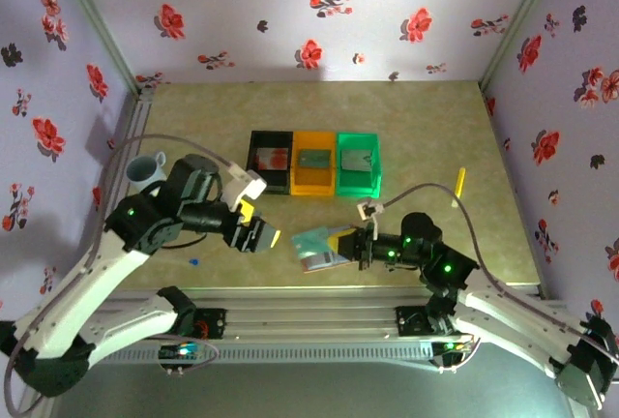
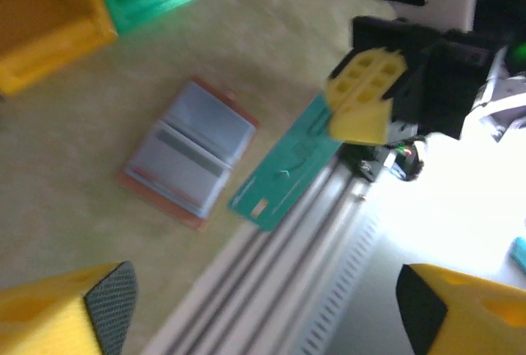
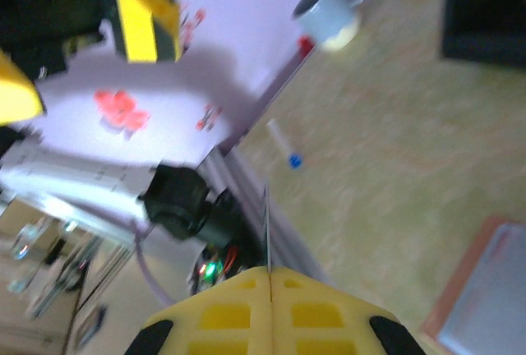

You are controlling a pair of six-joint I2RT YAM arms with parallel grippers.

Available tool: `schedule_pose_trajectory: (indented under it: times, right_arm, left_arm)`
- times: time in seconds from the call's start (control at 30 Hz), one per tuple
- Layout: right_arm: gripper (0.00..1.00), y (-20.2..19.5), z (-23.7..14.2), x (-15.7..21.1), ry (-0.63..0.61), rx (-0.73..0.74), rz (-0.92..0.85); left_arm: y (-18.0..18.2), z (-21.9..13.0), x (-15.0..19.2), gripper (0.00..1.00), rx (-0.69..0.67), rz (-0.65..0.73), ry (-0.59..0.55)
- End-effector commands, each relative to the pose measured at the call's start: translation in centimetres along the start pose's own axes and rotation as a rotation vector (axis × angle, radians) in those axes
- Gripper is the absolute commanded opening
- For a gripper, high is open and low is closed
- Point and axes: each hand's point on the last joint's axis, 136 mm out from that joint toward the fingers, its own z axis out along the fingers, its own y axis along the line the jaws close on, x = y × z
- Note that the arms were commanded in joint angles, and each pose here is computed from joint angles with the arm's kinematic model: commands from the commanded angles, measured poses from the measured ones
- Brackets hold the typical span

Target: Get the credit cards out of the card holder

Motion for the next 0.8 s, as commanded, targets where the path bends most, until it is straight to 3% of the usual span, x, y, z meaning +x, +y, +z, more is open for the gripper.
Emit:
schedule_pose_trajectory:
  times: [0.0, 0.03, 0.3, 0.43, 0.57, 0.77]
  right_arm:
    - [0.0, -2.0, -1.3, -3.8, -0.141, 0.179, -0.014]
    - [0.0, -2.3, -1.5, -4.4, -0.16, 0.203, -0.013]
    - [0.0, -4.3, -1.1, -7.6, -0.201, 0.358, 0.003]
    - [0.0, -6.1, -0.8, -8.9, -0.221, 0.466, 0.008]
    - [0.0, -7.8, 0.1, -9.7, -0.214, 0.539, 0.019]
    - [0.0, -9.0, 3.0, -10.9, -0.199, 0.536, 0.036]
  left_arm:
    - [3.5, -0.6, -0.9, 0.94, -0.186, -0.023, -0.129]
    - [4.2, -0.8, -0.9, 0.99, -0.225, -0.033, -0.162]
    - [8.7, -1.9, -0.1, 1.0, -0.436, -0.072, -0.324]
    - [9.4, -2.1, 0.1, 1.0, -0.451, -0.071, -0.409]
    - [10.1, -2.8, 0.3, 1.0, -0.501, -0.068, -0.443]
    - [10.6, -2.4, 0.6, 1.0, -0.518, -0.068, -0.423]
